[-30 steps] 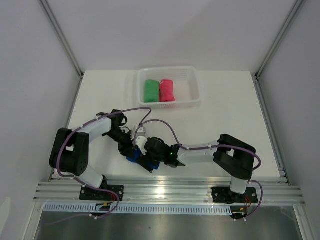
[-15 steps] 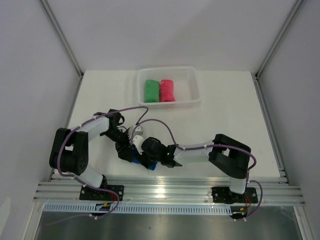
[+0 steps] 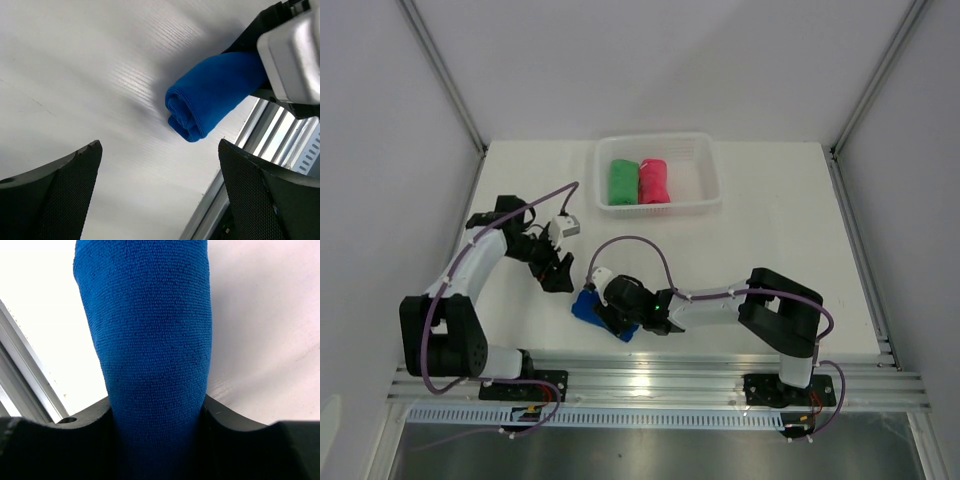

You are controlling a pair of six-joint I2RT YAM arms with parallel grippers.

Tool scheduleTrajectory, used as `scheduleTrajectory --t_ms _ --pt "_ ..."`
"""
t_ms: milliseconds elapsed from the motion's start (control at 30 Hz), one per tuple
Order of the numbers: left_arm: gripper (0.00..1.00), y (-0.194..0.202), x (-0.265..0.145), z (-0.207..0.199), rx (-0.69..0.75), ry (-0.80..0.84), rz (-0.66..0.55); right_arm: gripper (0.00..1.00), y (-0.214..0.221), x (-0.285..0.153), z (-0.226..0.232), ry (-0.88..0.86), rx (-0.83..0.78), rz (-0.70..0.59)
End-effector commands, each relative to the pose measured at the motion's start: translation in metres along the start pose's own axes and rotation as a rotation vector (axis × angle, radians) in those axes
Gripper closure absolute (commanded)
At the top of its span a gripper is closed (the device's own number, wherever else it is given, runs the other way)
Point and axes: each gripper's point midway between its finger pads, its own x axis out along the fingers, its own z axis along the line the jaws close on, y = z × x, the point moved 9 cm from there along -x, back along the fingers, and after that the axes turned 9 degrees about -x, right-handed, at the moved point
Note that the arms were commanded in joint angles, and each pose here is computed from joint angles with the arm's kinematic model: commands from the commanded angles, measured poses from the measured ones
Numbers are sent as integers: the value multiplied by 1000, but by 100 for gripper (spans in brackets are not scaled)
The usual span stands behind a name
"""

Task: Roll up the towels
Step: Place the rolled towel into the container

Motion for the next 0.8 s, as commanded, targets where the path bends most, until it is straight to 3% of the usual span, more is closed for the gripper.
scheduleTrajectory --t_ms 0,233,400,767 --pt "0 -3 -13 -10 -27 10 -62 61 30 -6 -8 51 36 143" --pt "1 -3 -17 -10 -44 9 -65 62 30 -7 -4 -24 70 123" --pt "1 -3 -17 -9 -53 0 -72 63 28 -2 -8 -117 203 79" --pt "0 -3 -17 -6 -66 7 -81 67 13 -25 -33 -50 284 -12"
